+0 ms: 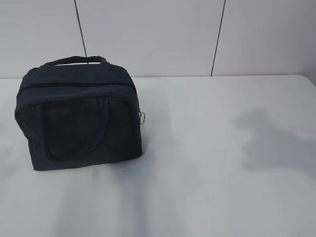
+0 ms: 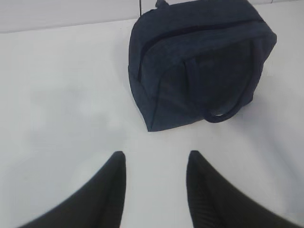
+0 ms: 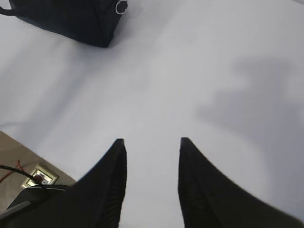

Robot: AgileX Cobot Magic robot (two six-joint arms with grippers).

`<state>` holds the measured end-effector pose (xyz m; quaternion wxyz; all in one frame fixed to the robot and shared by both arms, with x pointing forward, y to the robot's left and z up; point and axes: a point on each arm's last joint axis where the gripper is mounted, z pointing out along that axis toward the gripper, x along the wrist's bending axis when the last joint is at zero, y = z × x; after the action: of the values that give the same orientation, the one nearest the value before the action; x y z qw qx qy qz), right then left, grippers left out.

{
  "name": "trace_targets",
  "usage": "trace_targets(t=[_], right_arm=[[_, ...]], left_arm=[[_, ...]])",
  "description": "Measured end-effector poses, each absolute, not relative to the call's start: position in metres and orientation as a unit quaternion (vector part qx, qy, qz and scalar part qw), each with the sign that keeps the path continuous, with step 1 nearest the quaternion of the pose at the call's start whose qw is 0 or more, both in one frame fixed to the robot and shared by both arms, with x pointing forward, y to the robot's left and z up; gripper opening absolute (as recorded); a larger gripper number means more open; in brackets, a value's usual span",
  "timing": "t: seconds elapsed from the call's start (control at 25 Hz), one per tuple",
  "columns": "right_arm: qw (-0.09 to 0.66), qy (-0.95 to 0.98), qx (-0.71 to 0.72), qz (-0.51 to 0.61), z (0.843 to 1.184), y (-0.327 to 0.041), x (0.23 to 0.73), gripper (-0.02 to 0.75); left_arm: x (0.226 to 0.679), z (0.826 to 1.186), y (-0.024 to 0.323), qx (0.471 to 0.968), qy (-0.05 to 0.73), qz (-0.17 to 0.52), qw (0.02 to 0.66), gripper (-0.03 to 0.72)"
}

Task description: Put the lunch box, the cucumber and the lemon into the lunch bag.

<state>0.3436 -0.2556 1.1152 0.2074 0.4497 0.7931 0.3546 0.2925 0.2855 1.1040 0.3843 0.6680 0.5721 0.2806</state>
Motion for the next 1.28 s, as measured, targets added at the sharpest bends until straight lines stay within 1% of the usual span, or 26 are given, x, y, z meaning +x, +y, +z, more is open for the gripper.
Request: trace_targets(t=[0.16,0.44,0.6,0.72,0.92,1.12,1.28], right_arm=[[0.199,0.792,0.454,0.356,1.108,-0.258,0.326,0.263],[0.229,0.773,0.457,0.375,1.109,-0.266,0.295,0.263],[0.232,0.761,0.469,0.384,1.093,-0.271,0.274,0.263],[0.251,0.746,0.474,0.396,1.086,-0.276,0.257,0.263],[0.287,0.724,0.487,0.396,1.078,-0.287,0.233,0.263],[0.343,0.69,0.493,0.406,1.075,-0.298,0.216,0.263],[0.339,0.675,0.522,0.396,1.063,-0.301,0.219,0.263]], left_arm=[[0.276,1.097,0.287,0.662,0.579,0.281,0.385,0.307],[0.251,1.083,0.292,0.649,0.579,0.303,0.39,0.307],[0.235,1.074,0.296,0.634,0.584,0.318,0.395,0.308],[0.225,1.068,0.298,0.623,0.58,0.333,0.406,0.307],[0.228,1.057,0.297,0.632,0.591,0.317,0.389,0.307],[0.229,1.054,0.297,0.634,0.592,0.314,0.386,0.307],[0.23,1.054,0.298,0.633,0.593,0.314,0.386,0.307]])
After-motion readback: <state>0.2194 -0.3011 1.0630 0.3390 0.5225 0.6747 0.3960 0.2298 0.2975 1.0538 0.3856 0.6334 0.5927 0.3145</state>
